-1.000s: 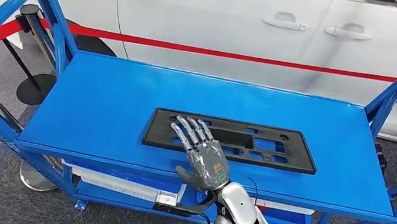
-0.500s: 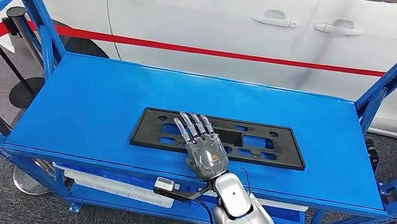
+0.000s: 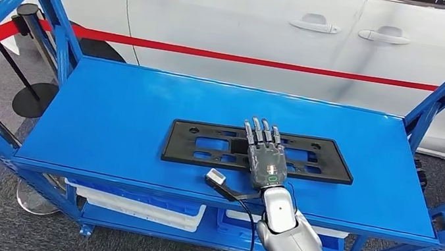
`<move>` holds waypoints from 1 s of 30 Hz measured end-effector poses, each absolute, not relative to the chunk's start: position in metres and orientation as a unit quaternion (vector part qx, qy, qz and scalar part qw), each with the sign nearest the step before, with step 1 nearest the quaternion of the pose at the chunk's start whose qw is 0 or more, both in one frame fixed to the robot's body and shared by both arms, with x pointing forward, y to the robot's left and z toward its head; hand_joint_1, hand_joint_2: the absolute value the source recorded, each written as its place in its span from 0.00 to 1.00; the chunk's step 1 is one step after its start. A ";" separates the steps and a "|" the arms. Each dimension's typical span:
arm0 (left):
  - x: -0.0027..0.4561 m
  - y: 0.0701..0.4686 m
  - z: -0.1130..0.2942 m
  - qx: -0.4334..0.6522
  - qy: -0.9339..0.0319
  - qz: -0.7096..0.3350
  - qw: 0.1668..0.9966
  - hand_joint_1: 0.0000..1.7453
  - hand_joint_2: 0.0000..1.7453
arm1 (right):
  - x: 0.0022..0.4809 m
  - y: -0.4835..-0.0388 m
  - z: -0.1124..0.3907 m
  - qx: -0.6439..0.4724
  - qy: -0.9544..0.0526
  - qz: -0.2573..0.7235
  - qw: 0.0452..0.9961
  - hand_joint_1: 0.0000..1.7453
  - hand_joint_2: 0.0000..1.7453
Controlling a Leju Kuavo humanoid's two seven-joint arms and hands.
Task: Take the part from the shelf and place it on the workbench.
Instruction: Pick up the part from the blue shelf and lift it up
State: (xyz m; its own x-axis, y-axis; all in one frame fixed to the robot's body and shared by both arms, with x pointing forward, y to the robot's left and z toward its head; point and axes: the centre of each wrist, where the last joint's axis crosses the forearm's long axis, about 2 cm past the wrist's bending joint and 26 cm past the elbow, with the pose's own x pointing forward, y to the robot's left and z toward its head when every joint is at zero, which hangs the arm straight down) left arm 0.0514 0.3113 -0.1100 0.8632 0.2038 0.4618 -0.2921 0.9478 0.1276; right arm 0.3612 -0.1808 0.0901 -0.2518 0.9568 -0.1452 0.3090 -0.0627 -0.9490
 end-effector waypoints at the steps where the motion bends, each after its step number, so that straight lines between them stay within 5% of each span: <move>1: 0.051 0.311 -0.110 0.097 -0.228 0.129 0.960 0.00 0.00 | 0.362 -0.184 0.089 -0.525 -0.602 0.507 0.324 0.78 1.00; 2: 0.051 0.311 -0.110 0.097 -0.228 0.129 0.960 0.00 0.00 | 0.362 -0.186 0.088 -0.527 -0.599 0.506 0.328 0.94 1.00; 3: 0.051 0.311 -0.110 0.097 -0.229 0.129 0.960 0.00 0.00 | 0.362 -0.188 0.087 -0.528 -0.597 0.505 0.331 0.99 1.00; 23: 0.051 0.315 -0.110 0.091 -0.257 0.133 0.953 0.00 0.00 | 0.355 -0.202 0.076 -0.501 -0.607 0.518 0.334 1.00 1.00; 27: 0.050 0.315 -0.110 0.093 -0.274 0.133 0.948 0.00 1.00 | 0.353 -0.203 0.073 -0.498 -0.607 0.518 0.338 1.00 1.00; 30: 0.051 0.316 -0.110 0.100 -0.284 0.131 0.945 0.00 1.00 | 0.356 -0.204 0.076 -0.499 -0.611 0.513 0.340 1.00 1.00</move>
State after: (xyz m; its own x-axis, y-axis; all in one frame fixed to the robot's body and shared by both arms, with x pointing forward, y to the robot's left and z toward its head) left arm 0.0508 0.3156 -0.1099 0.8047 0.1913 0.5620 -0.3050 0.9454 0.1150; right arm 0.3555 -0.2038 0.0762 -0.2721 0.9574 -0.0967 0.2604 -0.0235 -0.9652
